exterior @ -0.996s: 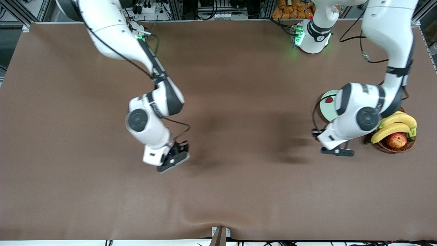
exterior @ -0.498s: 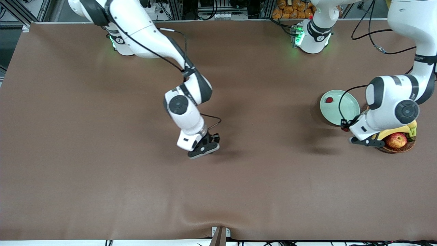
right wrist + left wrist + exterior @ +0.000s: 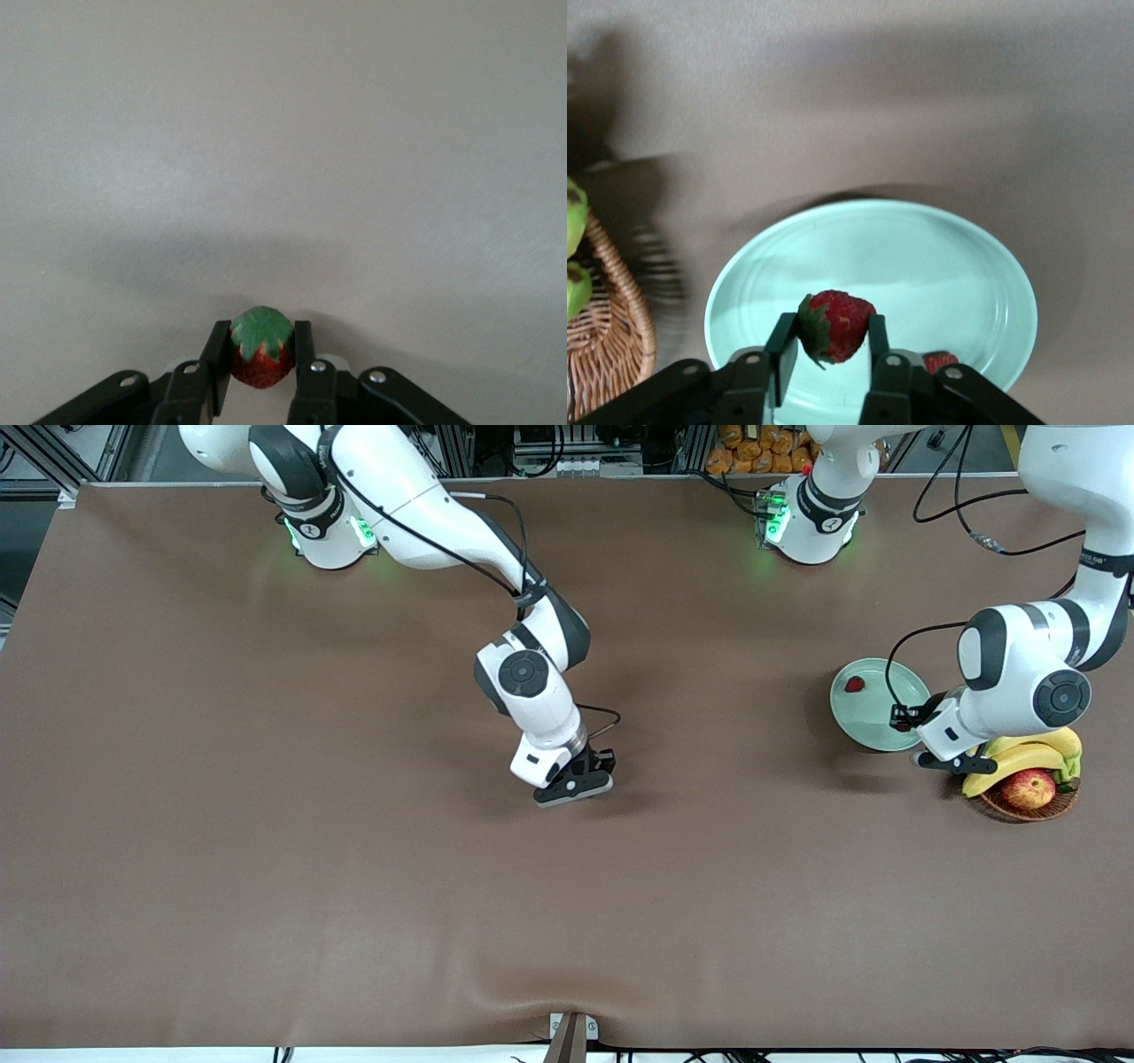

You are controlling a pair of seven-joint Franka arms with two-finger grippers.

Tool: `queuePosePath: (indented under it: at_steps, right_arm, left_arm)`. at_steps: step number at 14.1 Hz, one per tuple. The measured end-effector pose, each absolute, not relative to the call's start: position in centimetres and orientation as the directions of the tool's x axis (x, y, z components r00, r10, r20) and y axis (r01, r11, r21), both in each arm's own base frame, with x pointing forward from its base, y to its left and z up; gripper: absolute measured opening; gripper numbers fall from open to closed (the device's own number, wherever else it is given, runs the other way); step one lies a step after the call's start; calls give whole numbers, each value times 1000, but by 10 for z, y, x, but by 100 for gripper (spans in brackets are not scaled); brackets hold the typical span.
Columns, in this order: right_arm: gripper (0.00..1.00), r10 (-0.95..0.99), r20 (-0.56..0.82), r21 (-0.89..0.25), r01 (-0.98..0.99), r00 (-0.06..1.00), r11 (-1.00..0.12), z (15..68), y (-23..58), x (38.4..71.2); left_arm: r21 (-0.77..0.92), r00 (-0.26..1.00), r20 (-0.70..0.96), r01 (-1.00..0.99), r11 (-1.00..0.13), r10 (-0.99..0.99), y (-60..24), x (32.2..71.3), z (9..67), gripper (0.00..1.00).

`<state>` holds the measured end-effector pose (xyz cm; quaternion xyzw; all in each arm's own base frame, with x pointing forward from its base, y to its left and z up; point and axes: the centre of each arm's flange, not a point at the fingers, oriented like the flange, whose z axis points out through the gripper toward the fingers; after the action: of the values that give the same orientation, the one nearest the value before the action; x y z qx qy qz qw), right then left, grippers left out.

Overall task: Collect all strawberries into plate
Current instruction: 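Drop the strawberry on the plate with the left gripper while the right gripper stages another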

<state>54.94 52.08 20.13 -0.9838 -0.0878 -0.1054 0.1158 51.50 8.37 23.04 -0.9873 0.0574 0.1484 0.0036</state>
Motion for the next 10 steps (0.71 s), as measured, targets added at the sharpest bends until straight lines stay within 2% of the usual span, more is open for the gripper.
queuePosePath:
  at_steps: [1,2,4,5,6,7,8,10]
  right_arm:
    - [35,150,224,-209,198,963,-958,199,525,545]
    - [41,154,224,-208,201,962,-957,199,528,541]
    - [66,149,233,-206,198,961,-958,202,526,546]
    - [75,141,243,-203,192,960,-960,206,522,552]
    - [85,128,253,-195,181,959,-964,212,514,562]
    - [96,112,259,-184,163,959,-969,221,501,575]
    - [100,95,257,-168,142,962,-975,234,486,589]
    - [100,85,237,-122,117,968,-986,269,448,615]
  left_arm:
    - [10,949,-295,-110,-994,-108,86,513,231,51]
    - [11,949,-297,-105,-994,-104,88,512,231,62]
    - [11,949,-298,-103,-995,-102,89,511,230,82]
    - [12,949,-297,-107,-994,-105,87,512,230,93]
    - [12,950,-293,-112,-994,-110,85,514,232,100]
    - [11,952,-284,-119,-993,-117,82,517,235,100]
    - [10,955,-269,-129,-992,-127,77,524,240,100]
    - [9,960,-230,-161,-987,-158,60,540,255,100]
